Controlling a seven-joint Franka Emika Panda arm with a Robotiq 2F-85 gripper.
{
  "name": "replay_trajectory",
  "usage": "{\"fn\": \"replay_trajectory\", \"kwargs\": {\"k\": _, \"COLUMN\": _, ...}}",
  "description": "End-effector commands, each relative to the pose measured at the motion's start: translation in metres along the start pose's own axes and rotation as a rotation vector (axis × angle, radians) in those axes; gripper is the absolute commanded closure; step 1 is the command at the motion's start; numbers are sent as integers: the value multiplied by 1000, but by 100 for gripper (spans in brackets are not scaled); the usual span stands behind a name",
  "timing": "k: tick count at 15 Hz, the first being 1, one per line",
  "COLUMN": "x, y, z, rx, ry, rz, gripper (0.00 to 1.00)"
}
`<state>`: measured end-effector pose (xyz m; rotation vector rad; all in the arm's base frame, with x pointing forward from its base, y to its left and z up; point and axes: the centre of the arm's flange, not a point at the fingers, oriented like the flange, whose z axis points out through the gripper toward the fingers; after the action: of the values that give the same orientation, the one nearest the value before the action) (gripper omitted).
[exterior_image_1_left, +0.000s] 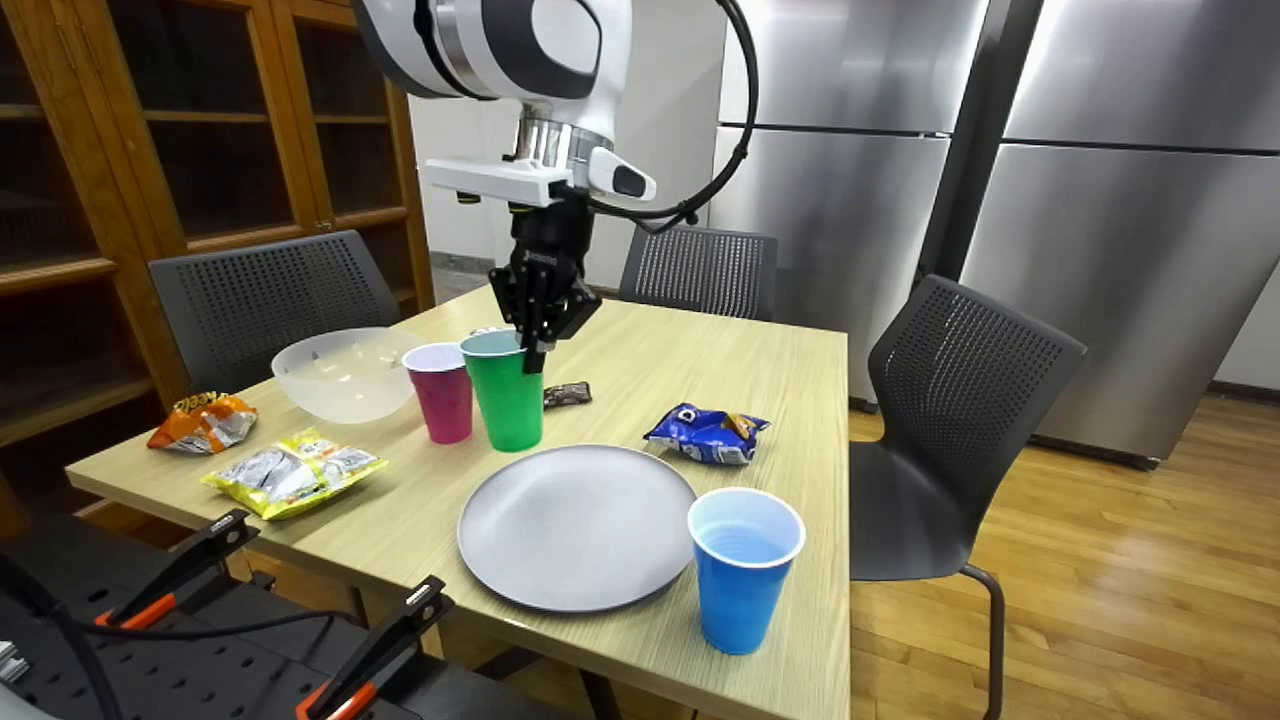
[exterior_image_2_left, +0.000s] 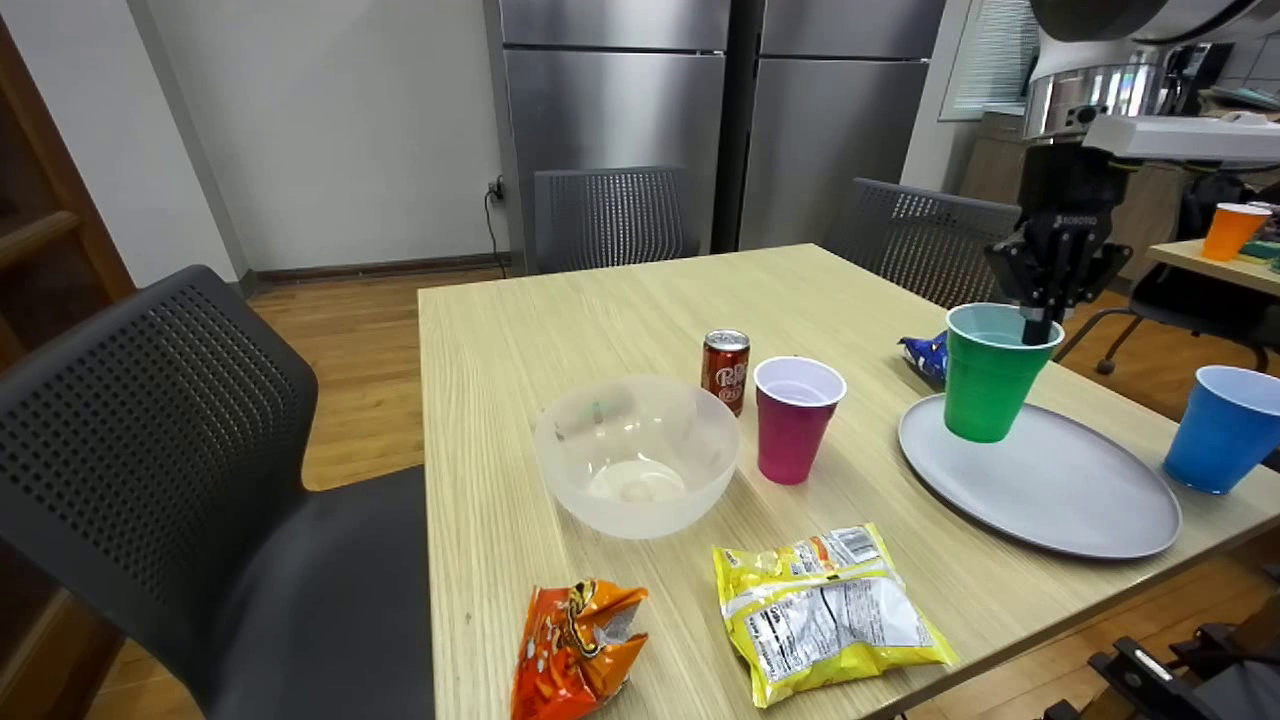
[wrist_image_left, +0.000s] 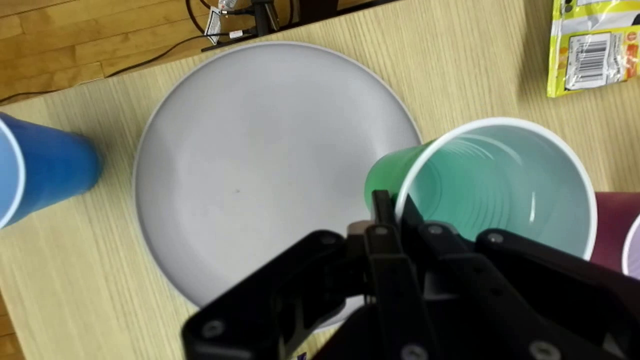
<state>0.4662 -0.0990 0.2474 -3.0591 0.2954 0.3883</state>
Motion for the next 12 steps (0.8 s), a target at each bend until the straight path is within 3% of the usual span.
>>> {"fn": "replay_trajectory", "kwargs": {"k": 1, "x": 14, "y": 24, "z": -14, "rx": 33, "ry": 4, "rz": 83, "gripper": 99}}
{"fn": "replay_trajectory", "kwargs": {"k": 12, "x": 54, "y": 67, "z": -3, "rx": 36, "ry": 9, "rz": 366, "gripper": 99}}
